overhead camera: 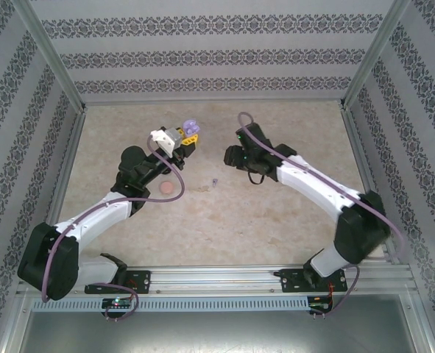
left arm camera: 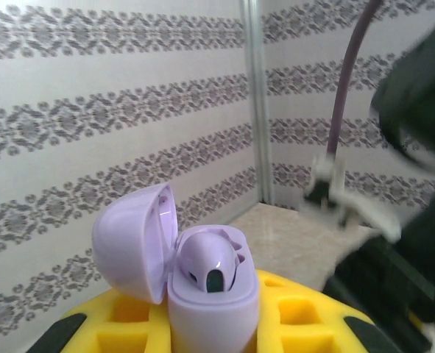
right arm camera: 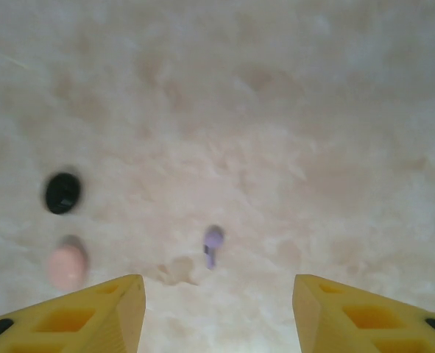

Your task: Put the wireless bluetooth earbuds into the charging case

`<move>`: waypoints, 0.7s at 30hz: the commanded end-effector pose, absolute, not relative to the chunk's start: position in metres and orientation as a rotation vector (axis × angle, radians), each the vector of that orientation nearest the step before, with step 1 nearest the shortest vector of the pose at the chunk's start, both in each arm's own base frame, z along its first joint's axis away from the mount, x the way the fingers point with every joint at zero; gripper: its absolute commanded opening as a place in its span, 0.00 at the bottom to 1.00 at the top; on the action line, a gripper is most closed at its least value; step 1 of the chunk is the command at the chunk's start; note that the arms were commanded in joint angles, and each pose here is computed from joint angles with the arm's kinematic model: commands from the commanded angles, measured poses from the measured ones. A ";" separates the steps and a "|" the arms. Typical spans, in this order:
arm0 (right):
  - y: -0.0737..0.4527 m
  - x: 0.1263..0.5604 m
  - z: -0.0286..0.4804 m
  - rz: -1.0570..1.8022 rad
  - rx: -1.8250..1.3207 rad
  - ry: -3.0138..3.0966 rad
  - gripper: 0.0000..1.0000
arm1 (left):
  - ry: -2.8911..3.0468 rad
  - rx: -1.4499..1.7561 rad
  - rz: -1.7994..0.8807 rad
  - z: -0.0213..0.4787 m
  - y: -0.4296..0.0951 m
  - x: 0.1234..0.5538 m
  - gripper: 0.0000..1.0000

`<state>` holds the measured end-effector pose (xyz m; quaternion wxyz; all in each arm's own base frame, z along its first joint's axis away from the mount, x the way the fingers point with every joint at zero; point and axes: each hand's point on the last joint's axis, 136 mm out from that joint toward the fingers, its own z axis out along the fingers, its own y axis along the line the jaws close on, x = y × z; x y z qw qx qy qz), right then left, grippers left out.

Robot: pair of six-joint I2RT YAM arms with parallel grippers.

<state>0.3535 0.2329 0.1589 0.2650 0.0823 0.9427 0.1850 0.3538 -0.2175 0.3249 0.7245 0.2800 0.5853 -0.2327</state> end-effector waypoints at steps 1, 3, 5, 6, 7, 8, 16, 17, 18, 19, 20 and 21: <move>0.248 0.353 0.143 0.440 0.277 2.623 0.55 | 1.213 0.518 -0.492 0.353 -0.198 0.350 0.00; 0.258 0.355 0.122 0.396 0.281 2.682 0.55 | 1.209 0.504 -0.490 0.354 -0.194 0.349 0.00; 0.268 0.357 0.105 0.364 0.297 2.729 0.54 | 1.209 0.489 -0.484 0.355 -0.190 0.348 0.00; 0.273 0.358 0.099 0.349 0.295 2.745 0.54 | 1.205 0.481 -0.480 0.357 -0.188 0.348 0.00; 0.276 0.358 0.091 0.322 0.303 2.765 0.53 | 1.204 0.474 -0.477 0.357 -0.186 0.348 0.00; 0.279 0.359 0.085 0.304 0.301 2.774 0.52 | 1.201 0.469 -0.475 0.358 -0.185 0.347 0.00; 0.287 0.367 0.055 0.147 0.355 2.801 0.46 | 1.188 0.436 -0.458 0.361 -0.174 0.344 0.00; 0.289 0.368 0.052 0.141 0.353 2.802 0.46 | 1.191 0.435 -0.459 0.360 -0.173 0.344 0.00; 0.290 0.370 0.050 0.135 0.354 2.806 0.45 | 1.192 0.435 -0.460 0.359 -0.173 0.344 0.00; 0.292 0.371 0.047 0.128 0.350 2.814 0.44 | 1.189 0.435 -0.461 0.359 -0.173 0.343 0.00; 0.293 0.372 0.045 0.122 0.350 2.817 0.44 | 1.190 0.436 -0.461 0.358 -0.172 0.343 0.00; 0.295 0.373 0.044 0.109 0.344 2.819 0.44 | 1.189 0.437 -0.462 0.358 -0.172 0.342 0.00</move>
